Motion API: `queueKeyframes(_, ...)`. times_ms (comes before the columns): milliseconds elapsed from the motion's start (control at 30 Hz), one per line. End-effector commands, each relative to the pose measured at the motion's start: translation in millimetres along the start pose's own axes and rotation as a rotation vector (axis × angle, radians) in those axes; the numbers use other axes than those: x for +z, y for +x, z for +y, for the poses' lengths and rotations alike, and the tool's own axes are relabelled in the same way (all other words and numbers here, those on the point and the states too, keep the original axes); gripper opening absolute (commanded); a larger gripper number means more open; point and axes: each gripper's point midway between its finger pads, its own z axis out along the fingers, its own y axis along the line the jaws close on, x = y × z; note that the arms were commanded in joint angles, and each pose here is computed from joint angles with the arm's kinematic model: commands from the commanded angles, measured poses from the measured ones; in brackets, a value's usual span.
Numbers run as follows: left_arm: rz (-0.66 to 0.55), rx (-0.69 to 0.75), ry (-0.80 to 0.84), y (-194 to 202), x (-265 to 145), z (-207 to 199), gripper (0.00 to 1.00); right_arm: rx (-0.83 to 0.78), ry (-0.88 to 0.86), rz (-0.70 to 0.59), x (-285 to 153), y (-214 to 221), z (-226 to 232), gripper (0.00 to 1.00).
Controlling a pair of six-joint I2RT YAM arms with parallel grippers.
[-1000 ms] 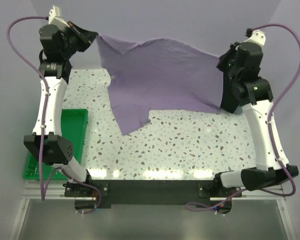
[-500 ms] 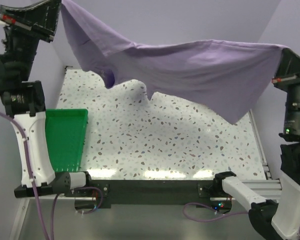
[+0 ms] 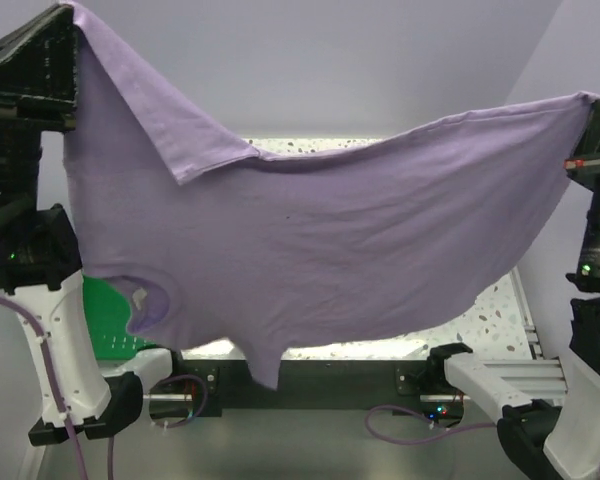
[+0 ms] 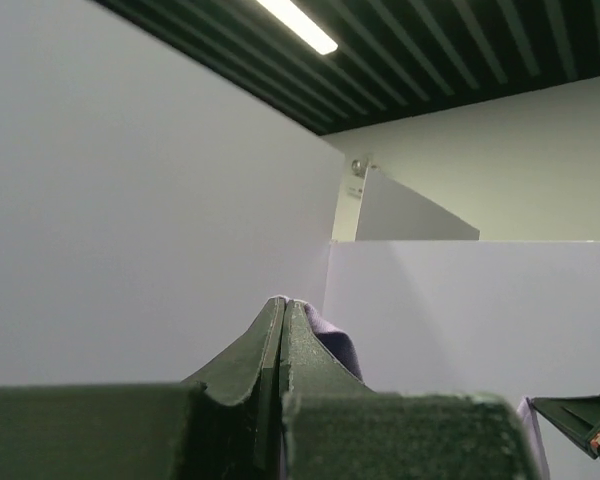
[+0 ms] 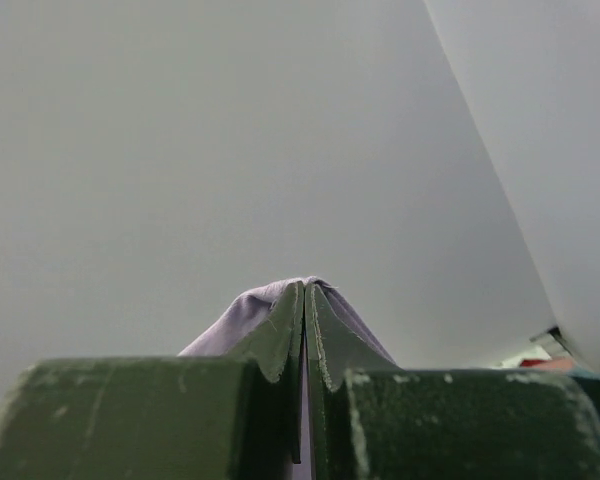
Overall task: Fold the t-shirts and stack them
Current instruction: Flatten the tshirt out
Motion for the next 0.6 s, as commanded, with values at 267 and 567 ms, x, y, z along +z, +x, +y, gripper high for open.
queueKeyframes(267, 0.632, -0.377, -0.433, 344.4, -102.5, 251.5, 0.00, -0.302, 0.349, 0.528, 57.1, 303.7, -121.5, 0.00)
queueKeyframes(567, 1.073, -0.465, -0.621, 526.7, -231.9, 306.6, 0.83, -0.423, 0.485, 0.993, 17.6, 477.3, -222.7, 0.61)
